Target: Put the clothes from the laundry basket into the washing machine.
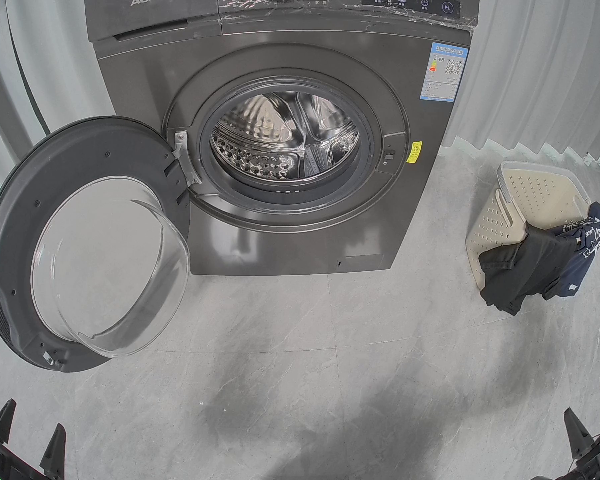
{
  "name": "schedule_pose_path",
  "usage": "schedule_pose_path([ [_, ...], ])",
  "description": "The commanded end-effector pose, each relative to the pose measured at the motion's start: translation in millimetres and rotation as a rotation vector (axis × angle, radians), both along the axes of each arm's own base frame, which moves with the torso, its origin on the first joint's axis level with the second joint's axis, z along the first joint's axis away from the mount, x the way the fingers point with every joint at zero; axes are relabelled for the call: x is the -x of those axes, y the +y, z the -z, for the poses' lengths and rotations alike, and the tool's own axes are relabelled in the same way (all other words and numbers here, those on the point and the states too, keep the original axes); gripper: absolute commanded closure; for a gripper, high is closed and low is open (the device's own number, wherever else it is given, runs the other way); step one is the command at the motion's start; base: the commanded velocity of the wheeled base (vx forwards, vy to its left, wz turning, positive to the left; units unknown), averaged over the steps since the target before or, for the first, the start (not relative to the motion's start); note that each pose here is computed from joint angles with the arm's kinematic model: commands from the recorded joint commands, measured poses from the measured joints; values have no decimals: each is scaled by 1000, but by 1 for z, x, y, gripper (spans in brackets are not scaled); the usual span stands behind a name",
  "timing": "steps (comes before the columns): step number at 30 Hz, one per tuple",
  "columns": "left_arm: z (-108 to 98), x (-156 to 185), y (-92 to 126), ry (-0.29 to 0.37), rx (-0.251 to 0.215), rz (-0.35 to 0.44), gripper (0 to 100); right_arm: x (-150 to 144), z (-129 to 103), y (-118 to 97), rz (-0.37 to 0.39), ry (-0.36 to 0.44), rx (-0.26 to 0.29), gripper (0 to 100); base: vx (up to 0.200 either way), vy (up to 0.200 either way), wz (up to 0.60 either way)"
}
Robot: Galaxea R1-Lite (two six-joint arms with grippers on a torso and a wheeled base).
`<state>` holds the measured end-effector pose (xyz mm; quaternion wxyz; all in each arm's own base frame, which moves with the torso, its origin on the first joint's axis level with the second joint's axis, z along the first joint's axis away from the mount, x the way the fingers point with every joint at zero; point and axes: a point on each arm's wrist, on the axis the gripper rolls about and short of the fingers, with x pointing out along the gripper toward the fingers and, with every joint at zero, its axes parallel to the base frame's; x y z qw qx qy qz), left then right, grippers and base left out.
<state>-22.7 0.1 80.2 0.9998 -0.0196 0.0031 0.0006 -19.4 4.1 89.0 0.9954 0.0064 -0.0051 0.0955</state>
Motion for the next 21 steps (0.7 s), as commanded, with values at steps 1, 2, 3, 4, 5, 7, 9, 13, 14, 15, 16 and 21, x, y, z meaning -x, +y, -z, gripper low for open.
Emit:
schedule_pose_path([
  [1,4,0,0,3,1,0,0,5,7,-5,219,-29,-12,0,0,0,0],
  [2,4,0,0,3,1,0,0,5,7,-5,219,-23,-13,0,0,0,0],
  [3,4,0,0,3,-1,0,0,5,8,-5,228,-19,-13,0,0,0,0],
  [4,4,0,0,3,1,0,0,5,8,-5,236,-16,-9,0,0,0,0],
  [5,4,0,0,3,1,0,0,5,7,-5,237,-16,1,0,0,0,0],
  [7,4,0,0,3,2,0,0,5,7,-3,158,-21,29,0,0,0,0],
  [9,4,0,0,3,7,-1,0,5,7,-1,49,-22,16,0,0,0,0],
  [13,4,0,0,3,7,-1,0,5,7,-3,136,-16,-64,0,0,0,0],
  [14,4,0,0,3,7,-1,0,5,7,-2,110,-17,-56,0,0,0,0],
  [15,4,0,0,3,7,-1,0,4,7,-2,104,-20,-53,0,0,0,0],
  [16,4,0,0,3,4,0,0,4,7,-3,129,-19,-52,0,0,0,0],
  [21,4,0,0,3,-1,0,0,4,11,-5,238,2,-35,0,0,-40,0],
])
